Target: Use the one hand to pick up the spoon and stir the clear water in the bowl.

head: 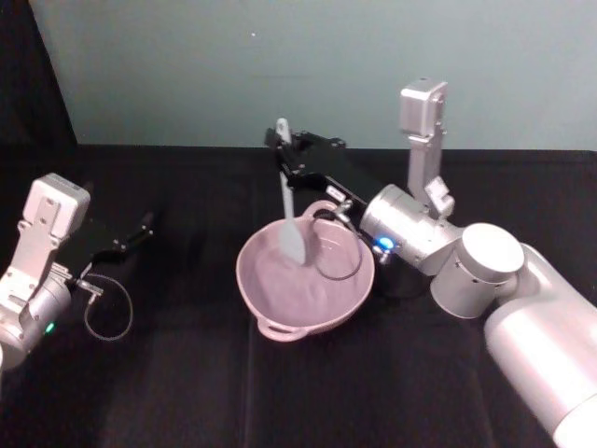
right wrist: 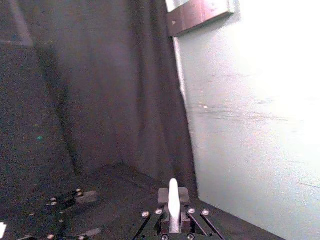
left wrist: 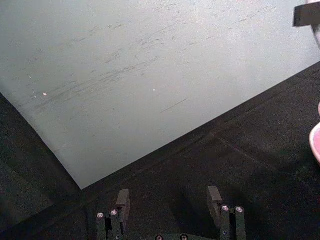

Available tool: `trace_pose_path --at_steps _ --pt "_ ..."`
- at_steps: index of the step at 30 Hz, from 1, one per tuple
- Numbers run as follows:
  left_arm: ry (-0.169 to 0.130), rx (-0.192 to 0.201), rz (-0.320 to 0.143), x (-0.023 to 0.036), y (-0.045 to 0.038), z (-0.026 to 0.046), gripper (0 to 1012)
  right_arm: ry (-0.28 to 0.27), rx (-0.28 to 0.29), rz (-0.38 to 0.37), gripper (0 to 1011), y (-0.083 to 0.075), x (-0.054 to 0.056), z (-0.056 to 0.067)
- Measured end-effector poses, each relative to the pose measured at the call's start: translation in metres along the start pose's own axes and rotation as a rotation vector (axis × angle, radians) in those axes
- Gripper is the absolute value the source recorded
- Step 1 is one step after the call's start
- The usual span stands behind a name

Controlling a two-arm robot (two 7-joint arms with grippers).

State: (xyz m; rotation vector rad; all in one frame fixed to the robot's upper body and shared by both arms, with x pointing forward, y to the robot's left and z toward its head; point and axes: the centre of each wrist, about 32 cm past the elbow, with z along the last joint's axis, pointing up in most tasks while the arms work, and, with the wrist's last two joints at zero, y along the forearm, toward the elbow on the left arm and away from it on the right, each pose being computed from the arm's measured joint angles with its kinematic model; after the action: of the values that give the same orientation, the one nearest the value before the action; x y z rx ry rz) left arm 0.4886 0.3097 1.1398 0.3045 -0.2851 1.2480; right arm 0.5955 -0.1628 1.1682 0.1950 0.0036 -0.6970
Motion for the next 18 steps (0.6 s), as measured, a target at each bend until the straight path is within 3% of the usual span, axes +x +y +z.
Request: trace_pose_path --at_steps 9,18 --pt "0.000 0.000 0.000 0.0000 0.0000 0.0000 1011 -0.017 -0.001 -0.069 120 -0.031 0.008 0.006" --pt "0.000 0.000 0.000 0.0000 0.0000 0.0000 1011 -0.027 -0.009 -0.078 119 -0.054 -0.002 0.008"
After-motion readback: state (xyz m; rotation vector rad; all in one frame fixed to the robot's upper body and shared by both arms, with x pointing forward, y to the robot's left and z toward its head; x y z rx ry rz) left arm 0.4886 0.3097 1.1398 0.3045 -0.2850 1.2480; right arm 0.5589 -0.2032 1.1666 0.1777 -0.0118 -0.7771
